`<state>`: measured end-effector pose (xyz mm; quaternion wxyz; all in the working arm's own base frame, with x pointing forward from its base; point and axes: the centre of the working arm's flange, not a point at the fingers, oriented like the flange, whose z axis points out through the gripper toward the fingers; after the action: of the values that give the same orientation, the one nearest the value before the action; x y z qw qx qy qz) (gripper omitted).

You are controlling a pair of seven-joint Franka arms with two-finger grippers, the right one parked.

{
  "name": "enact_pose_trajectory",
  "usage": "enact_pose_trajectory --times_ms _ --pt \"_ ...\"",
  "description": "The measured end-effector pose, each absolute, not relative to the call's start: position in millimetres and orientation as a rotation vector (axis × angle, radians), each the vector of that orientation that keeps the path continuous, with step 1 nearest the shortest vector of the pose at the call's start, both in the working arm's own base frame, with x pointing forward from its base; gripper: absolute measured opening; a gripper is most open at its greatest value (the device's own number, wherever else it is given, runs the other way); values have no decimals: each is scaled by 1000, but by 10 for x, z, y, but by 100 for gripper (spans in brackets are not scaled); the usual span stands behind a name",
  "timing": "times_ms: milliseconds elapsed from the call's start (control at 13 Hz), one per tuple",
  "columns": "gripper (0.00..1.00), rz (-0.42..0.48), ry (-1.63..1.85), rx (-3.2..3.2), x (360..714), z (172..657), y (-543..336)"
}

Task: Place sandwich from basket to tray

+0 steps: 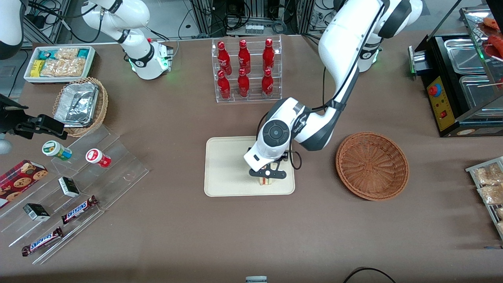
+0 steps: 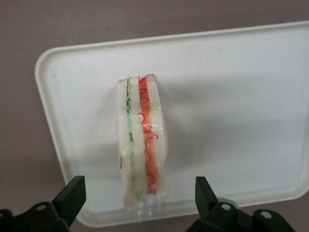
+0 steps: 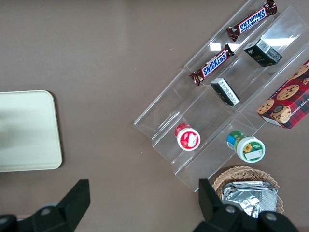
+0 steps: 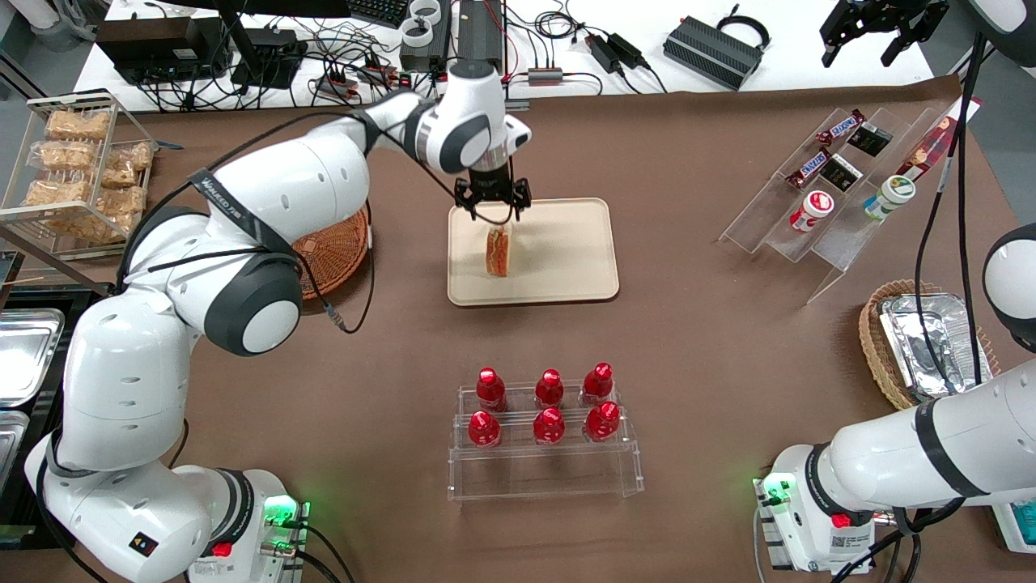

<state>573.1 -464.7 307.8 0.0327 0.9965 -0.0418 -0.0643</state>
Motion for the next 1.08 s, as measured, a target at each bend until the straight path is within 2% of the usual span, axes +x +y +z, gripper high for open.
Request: enact_pose_trajectory --times_ms 154,385,692,1077 --pt "100 -193 -97 3070 5877 3448 -4535" --pt "100 -123 -25 3045 6131 4006 -4218" --pt "100 -61 90 3081 6268 4665 -3655" --pt "100 -158 283 3117 6545 5287 -2034"
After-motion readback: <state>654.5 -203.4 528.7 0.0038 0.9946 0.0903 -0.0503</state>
